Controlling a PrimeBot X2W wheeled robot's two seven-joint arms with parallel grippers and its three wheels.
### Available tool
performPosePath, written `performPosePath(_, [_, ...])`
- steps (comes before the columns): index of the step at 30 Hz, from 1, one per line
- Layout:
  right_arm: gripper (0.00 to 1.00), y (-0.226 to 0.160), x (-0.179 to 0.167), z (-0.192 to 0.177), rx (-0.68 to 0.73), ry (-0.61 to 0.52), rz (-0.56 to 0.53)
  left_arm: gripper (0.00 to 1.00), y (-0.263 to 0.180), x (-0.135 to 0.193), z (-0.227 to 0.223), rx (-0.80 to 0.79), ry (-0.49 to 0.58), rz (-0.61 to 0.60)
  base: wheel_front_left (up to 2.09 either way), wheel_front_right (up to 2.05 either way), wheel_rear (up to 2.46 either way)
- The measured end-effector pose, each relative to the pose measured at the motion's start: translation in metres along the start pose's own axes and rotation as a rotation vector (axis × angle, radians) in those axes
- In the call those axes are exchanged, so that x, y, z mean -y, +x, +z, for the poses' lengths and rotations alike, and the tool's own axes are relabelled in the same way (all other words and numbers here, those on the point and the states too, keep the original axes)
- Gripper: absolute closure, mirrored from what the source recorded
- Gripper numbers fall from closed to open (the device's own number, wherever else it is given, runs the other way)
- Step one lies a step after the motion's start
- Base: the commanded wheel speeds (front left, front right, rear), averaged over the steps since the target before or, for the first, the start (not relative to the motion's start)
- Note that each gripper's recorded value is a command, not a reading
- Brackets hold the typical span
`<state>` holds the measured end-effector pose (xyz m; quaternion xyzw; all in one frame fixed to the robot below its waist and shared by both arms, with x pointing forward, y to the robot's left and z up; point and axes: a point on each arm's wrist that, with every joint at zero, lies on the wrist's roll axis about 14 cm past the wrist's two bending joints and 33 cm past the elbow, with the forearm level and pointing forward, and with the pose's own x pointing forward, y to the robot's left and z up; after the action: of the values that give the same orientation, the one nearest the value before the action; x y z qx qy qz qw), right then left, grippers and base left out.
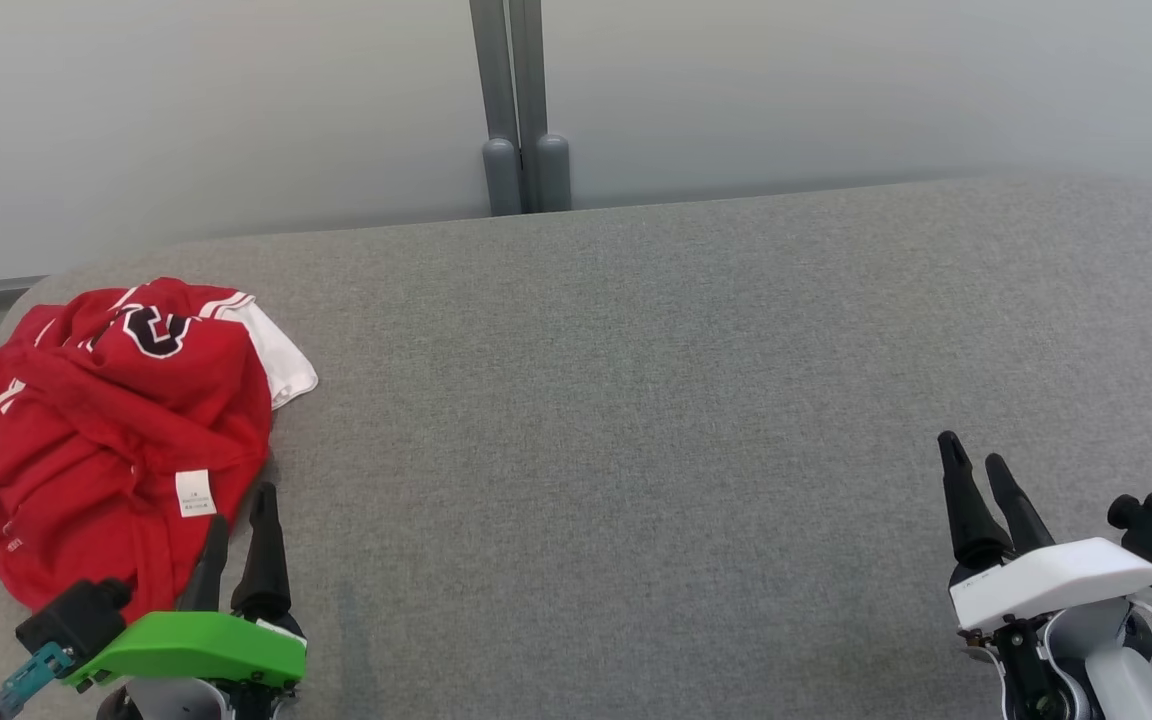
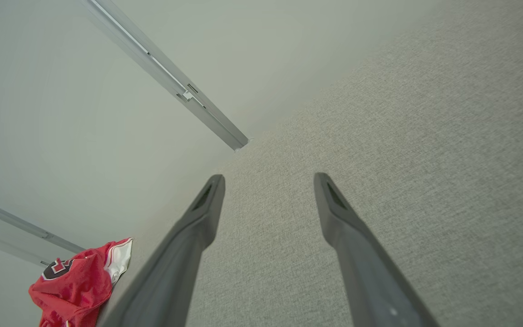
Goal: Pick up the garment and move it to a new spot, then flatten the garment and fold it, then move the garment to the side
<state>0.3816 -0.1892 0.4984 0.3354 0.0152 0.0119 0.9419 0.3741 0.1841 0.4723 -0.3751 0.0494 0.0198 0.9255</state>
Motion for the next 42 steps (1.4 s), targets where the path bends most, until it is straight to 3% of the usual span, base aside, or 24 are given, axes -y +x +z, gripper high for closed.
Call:
performPosePath(19, [0.0,0.0,0.0,0.001,0.007,-0.248,0.023,0.0,-0.005,0.006,0.003,0.013,0.302,-0.056,0.0,0.0,0.0])
performPosePath(42, [0.0,-0.001,-0.002,0.005,0.033,-0.47,0.054,0.0,-0.009,0.006,0.003,0.028,0.533,-0.089,0.0,0.0,0.0])
